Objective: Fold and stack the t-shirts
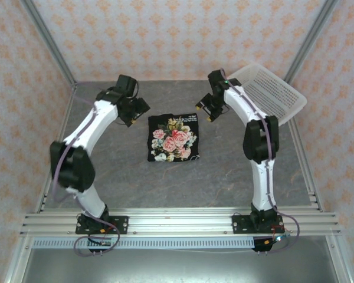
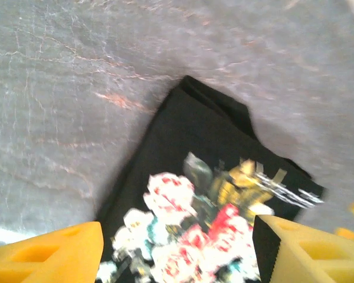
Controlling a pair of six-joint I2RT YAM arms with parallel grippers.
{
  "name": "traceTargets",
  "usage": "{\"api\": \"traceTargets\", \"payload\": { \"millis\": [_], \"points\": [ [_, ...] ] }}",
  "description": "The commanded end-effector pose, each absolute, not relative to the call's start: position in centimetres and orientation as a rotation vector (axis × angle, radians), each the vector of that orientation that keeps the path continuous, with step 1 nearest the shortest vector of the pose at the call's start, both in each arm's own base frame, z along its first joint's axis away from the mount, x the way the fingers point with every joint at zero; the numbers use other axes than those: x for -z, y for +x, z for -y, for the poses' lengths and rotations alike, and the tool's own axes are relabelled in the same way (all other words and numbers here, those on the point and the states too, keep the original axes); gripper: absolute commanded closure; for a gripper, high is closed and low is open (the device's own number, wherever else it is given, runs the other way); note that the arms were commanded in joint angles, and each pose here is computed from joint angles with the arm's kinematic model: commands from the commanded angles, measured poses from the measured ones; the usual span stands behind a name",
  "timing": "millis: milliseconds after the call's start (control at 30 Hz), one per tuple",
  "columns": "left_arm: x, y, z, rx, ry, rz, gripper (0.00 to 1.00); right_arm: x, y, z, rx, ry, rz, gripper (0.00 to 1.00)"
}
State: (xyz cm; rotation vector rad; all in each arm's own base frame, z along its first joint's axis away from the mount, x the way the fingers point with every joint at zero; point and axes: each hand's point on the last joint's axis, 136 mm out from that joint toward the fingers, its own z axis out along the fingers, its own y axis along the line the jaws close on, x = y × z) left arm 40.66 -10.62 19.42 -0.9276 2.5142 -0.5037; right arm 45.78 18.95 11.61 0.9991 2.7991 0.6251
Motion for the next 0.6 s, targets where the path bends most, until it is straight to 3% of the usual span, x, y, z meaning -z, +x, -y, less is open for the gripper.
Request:
{"api": "traceTargets", "payload": {
  "millis": [0,233,567],
  "points": [
    [-19.3,36.9,13.6,0.596,-0.994,-2.511,0.31,-15.4,43.6,-17.9,-0.662,0.952,-2.674,0.43],
    [-15.8,30.1,20.7,0.893,-1.387,-2.281,0.34,-15.1,35.1,-17.8,-0.876,0.903,-2.613,0.42],
    [-9.7,30.1,28.4,1.105,-1.653,-2.117,0.33,-13.4,30.2,-17.7,-0.956,0.843,-2.667,0.39]
  ]
}}
